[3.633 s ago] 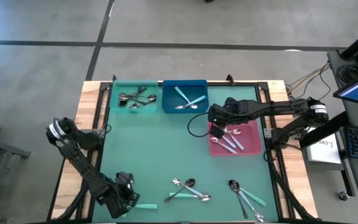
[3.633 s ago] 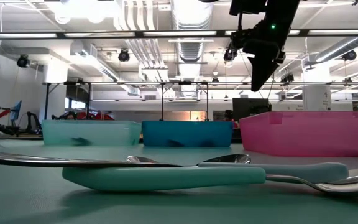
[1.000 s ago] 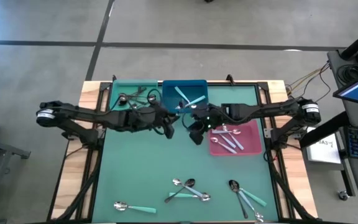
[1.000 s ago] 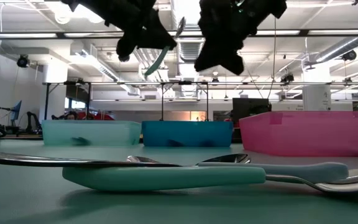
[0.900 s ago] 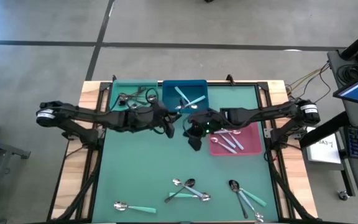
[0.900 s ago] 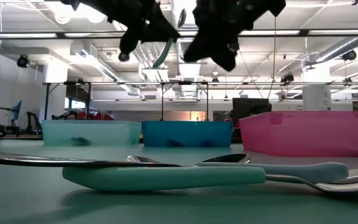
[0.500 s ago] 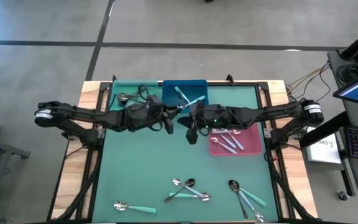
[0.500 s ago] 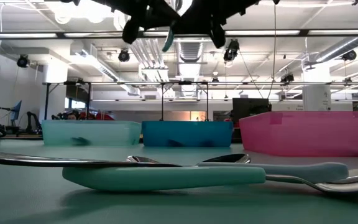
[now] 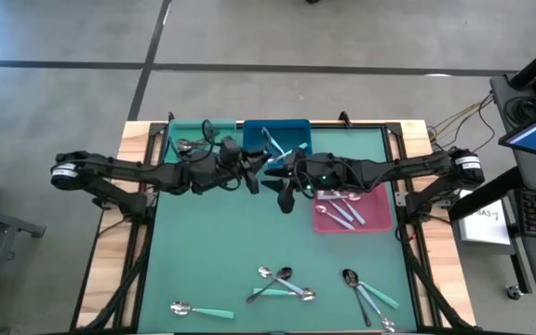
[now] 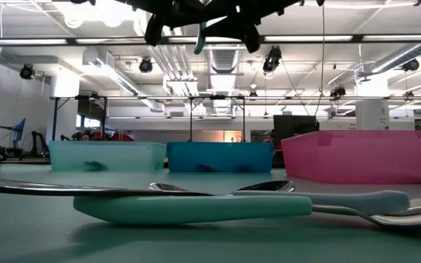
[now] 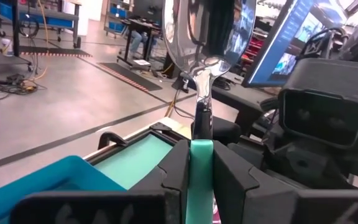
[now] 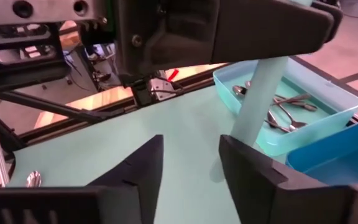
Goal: Sort silverware by color (type)
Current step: Put the green spoon into the blue bin
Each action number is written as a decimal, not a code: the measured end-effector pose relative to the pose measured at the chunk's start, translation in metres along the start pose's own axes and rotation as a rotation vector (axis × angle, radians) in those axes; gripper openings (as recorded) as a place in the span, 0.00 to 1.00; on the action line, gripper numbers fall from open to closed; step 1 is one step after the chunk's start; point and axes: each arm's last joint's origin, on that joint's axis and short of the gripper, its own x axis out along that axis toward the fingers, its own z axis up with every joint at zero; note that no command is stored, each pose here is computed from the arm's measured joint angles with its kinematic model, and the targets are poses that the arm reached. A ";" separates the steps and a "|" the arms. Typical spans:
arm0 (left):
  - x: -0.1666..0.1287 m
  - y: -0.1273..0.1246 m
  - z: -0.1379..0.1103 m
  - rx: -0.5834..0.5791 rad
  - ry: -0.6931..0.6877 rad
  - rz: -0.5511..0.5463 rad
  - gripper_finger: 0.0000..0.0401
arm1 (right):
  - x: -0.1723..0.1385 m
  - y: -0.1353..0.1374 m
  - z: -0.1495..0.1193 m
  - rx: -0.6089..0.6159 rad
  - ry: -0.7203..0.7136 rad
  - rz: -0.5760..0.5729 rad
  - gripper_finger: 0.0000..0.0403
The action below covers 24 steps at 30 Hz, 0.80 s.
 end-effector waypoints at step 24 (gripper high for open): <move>-0.003 0.001 0.006 -0.030 -0.010 -0.027 0.08 | -0.012 -0.010 0.010 0.140 -0.005 -0.041 0.41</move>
